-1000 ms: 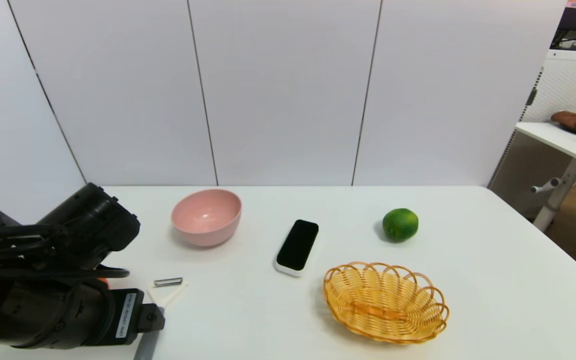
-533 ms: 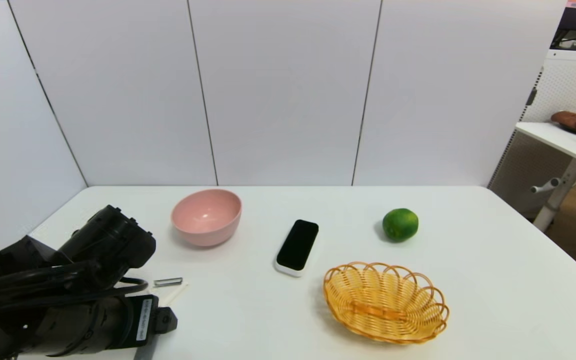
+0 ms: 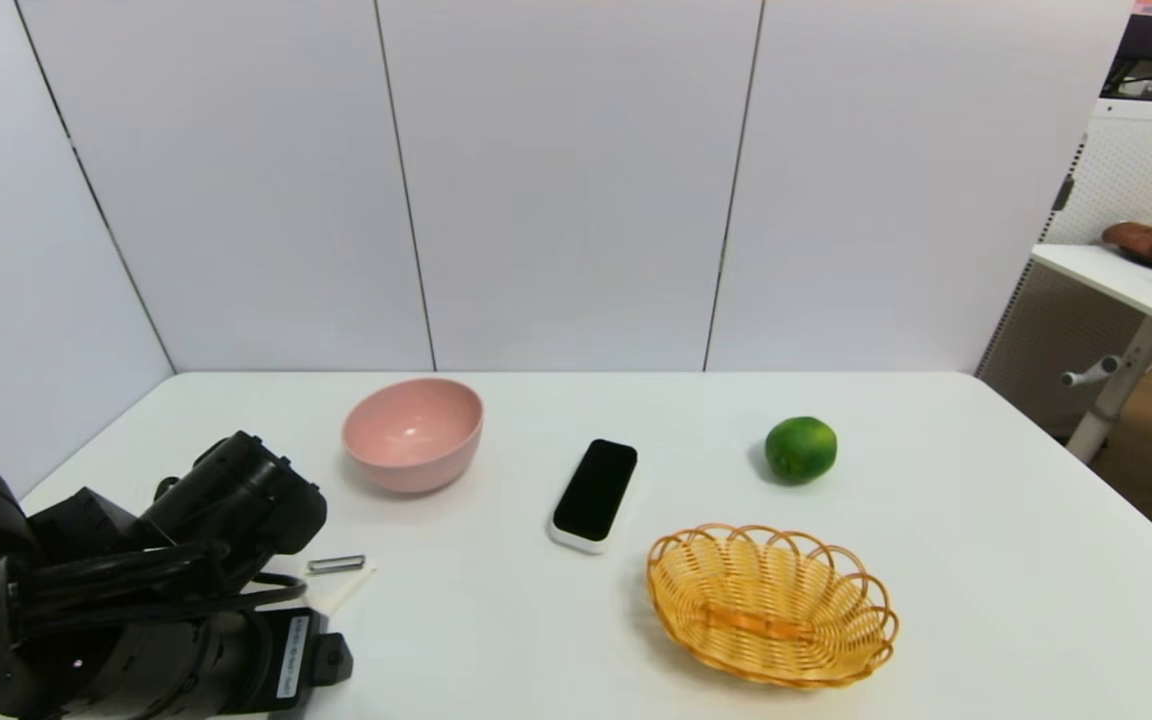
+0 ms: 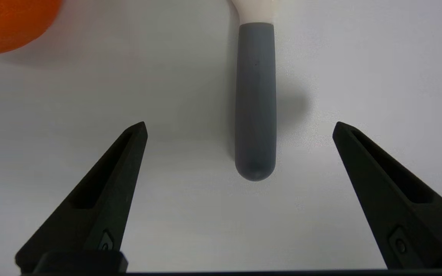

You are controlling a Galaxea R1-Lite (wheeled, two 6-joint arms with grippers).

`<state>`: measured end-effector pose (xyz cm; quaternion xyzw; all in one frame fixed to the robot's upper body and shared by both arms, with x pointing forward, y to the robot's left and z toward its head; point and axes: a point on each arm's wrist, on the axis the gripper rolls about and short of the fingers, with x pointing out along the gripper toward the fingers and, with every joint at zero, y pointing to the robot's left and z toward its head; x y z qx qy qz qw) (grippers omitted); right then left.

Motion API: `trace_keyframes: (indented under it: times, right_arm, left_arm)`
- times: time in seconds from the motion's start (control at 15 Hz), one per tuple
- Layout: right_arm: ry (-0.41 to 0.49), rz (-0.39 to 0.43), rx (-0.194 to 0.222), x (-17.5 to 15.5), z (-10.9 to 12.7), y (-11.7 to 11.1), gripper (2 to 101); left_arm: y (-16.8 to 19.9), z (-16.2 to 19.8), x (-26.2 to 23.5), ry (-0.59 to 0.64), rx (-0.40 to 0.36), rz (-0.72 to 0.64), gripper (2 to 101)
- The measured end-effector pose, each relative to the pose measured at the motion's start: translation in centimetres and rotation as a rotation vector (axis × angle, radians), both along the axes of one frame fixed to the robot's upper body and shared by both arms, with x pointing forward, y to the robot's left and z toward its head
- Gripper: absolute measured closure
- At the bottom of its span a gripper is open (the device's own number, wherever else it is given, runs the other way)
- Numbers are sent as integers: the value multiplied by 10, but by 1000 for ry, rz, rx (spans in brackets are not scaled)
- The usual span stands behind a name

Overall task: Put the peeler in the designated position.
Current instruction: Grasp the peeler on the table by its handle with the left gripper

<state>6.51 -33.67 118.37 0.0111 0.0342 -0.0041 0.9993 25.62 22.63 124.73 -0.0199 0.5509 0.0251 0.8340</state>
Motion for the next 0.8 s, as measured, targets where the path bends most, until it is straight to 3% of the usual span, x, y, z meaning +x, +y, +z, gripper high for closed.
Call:
trace_keyframes:
  times: [0.8]
  right_arm:
    - [0, 0, 0, 0, 0, 0, 43]
  left_arm:
    - [-2, -11, 4, 8, -8, 30, 53]
